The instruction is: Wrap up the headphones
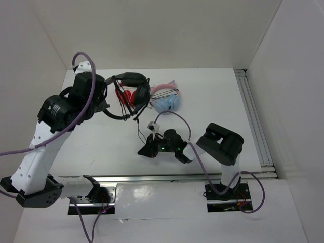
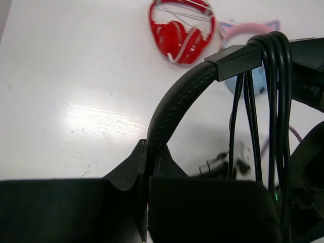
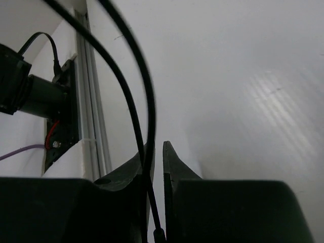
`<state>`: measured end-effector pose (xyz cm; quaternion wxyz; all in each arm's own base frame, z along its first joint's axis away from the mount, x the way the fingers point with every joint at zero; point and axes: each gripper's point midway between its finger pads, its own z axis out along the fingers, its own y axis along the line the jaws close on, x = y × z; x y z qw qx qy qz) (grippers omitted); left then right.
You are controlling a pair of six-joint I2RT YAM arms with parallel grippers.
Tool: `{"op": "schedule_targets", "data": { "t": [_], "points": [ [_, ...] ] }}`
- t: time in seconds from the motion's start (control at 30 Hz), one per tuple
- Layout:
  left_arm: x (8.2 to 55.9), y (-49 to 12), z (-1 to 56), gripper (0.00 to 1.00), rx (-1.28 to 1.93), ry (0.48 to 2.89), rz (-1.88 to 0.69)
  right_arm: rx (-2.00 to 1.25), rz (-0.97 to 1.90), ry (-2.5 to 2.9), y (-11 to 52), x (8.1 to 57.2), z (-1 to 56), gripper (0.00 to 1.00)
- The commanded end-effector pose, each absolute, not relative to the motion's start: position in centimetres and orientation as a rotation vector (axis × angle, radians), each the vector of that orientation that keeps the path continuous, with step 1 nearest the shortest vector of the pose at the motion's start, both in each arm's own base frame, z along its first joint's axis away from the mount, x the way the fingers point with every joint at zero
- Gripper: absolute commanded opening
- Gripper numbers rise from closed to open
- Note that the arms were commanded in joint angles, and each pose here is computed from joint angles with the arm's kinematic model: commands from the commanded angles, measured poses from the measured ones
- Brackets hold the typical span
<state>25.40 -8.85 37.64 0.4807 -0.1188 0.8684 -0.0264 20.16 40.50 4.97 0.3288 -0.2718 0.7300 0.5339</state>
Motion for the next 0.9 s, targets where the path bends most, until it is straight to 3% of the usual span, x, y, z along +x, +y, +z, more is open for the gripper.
{"op": "schedule_targets", "data": {
  "t": [0.0, 0.23, 0.4, 0.47, 0.53, 0.67, 0.87],
  "points": [
    [28.9, -7.0, 39.1, 0.00, -0.468, 2.002, -0.064, -0.669, 1.229, 1.891, 40.6, 19.7, 7.1, 0.00],
    [32.9, -3.8, 33.8, 0.00, -0.546, 2.109, 0.104, -0.759, 1.011, 1.834, 41.5, 15.8, 13.5, 0.00],
    [31.9, -2.0, 27.3, 0.00, -0.569, 2.230, 0.303, -0.886, 0.873, 1.824, 41.0, 13.2, 18.0, 0.00],
    [31.2, -1.7, 25.8, 0.00, -0.548, 2.268, 0.336, -0.864, 0.848, 1.756, 40.9, 13.3, 22.8, 0.00],
    [30.8, -2.3, 23.9, 0.00, -0.478, 2.320, 0.336, -0.892, 0.693, 1.749, 39.1, 14.4, 24.1, 0.00],
    [30.0, -6.5, 21.4, 0.00, -0.207, 2.420, 0.151, -0.887, 0.468, 1.679, 36.7, 17.5, 28.9, 0.00],
    [27.2, -15.8, 20.7, 0.00, 0.339, 2.406, -0.166, -0.911, 0.221, 1.703, 33.1, 21.5, 29.0, 0.00]
  ]
}}
